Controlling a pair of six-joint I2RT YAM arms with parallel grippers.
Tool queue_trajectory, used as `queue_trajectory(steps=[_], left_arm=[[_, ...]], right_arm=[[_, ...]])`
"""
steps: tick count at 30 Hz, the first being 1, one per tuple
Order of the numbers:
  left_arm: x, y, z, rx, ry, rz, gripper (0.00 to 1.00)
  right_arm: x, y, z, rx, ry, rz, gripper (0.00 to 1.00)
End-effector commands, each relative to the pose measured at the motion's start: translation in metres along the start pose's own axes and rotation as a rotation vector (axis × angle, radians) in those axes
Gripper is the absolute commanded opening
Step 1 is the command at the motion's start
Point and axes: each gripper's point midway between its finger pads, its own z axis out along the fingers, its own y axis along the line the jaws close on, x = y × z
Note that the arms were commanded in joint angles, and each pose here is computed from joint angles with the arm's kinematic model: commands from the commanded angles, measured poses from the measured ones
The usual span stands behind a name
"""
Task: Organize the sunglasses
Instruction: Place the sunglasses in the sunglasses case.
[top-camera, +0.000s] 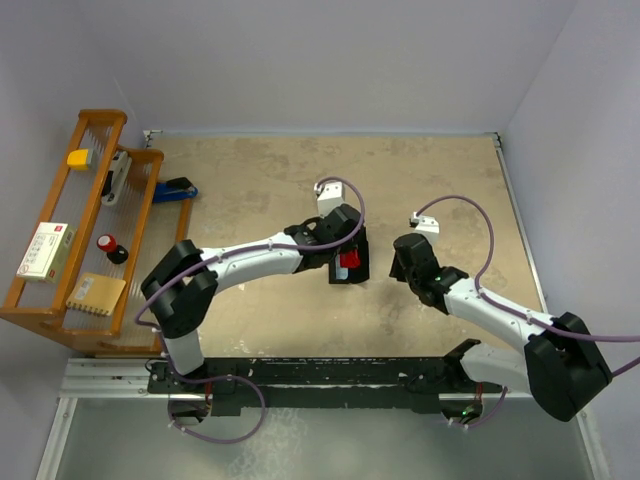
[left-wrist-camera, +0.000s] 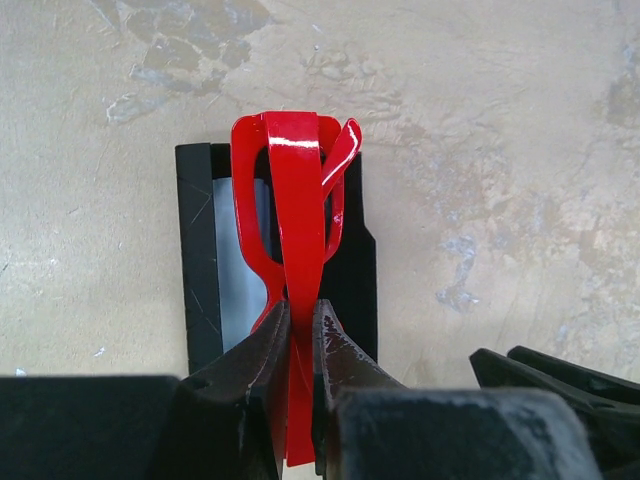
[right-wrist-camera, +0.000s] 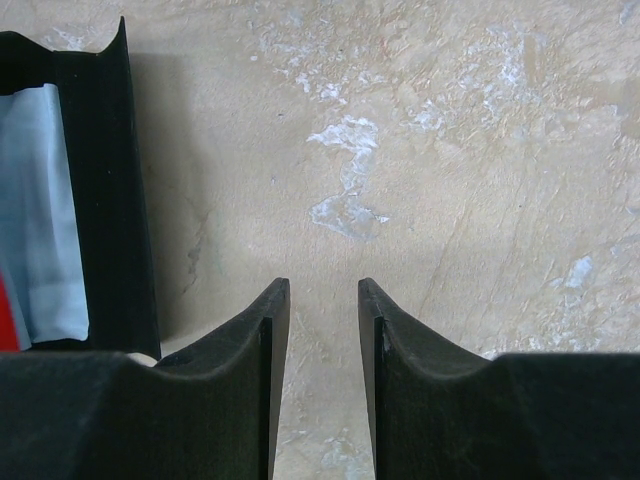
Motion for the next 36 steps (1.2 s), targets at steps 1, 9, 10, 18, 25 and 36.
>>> queue_trajectory(steps=[1, 9, 10, 18, 25, 36], left_arm=[[-0.001, -0.006, 0.01, 0.014, -0.047, -0.051, 0.0], [0.01, -0.006, 0.018, 0.032, -0.035, -0.054, 0.0], [0.012, -0.006, 0.019, 0.033, -0.031, -0.055, 0.0], [0.023, 0.002, 0.024, 0.016, -0.013, -0.047, 0.0], [0.03, 0.006, 0.027, 0.001, 0.004, -0.033, 0.0], [0.037, 0.015, 0.03, -0.026, 0.018, -0.021, 0.0]], right_arm=[[-0.006, 0.001, -0.002, -0.005, -0.021, 0.025, 0.37], [-0.001, 0.0, 0.0, -0.004, -0.008, 0.018, 0.37], [-0.002, 0.001, 0.0, -0.005, -0.008, 0.017, 0.37], [-0.003, 0.001, -0.001, -0.009, -0.013, 0.017, 0.37], [-0.002, 0.0, 0.0, -0.008, -0.012, 0.017, 0.37], [-0.001, 0.001, 0.001, -0.009, -0.008, 0.012, 0.37]])
